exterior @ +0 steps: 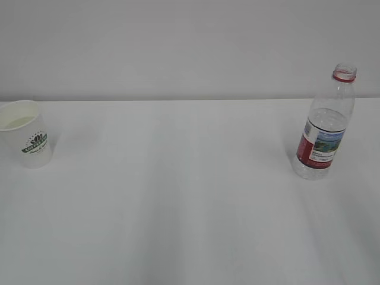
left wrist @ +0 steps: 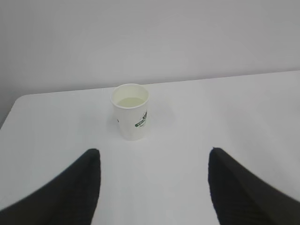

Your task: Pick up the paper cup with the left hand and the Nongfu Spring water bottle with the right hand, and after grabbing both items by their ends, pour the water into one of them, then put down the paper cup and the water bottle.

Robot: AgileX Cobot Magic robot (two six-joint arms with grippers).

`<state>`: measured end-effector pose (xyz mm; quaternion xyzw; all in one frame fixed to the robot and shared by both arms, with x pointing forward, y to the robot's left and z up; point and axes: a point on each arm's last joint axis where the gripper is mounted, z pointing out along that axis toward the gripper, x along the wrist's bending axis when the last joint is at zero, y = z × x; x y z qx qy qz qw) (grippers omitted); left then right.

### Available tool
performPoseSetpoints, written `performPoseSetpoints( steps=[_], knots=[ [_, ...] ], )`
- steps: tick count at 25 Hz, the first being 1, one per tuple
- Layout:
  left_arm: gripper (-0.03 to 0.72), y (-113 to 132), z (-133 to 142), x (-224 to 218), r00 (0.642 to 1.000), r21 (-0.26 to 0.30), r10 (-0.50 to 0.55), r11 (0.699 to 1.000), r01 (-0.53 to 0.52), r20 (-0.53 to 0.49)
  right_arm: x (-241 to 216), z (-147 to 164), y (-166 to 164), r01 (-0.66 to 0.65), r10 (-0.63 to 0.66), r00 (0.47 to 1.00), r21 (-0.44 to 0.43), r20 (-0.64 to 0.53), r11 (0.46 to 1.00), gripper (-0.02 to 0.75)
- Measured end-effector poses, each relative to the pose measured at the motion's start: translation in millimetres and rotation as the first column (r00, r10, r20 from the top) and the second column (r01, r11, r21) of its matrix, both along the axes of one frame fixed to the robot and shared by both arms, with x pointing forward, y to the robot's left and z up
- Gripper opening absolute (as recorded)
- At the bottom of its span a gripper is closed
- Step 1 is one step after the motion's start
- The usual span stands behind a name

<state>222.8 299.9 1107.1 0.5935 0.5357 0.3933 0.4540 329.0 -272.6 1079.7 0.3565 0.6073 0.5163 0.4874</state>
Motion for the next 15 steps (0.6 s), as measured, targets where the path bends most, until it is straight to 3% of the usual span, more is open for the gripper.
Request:
performPoseSetpoints(
  steps=[6,15],
  knots=[
    [0.524,-1,-2,-1,1.0,-0.006,-0.006,1.0,0.006,-0.028,-4,-9,-1,-0.001,-0.001,0.994,-0.022,-0.111,1.0,0.476],
    [0.524,-1,-4,-2,0.999,-0.007,-0.01,1.0,0.01,-0.052,-38,7,-14,0.039,-0.05,0.971,-0.049,-0.233,0.998,0.47]
  ],
)
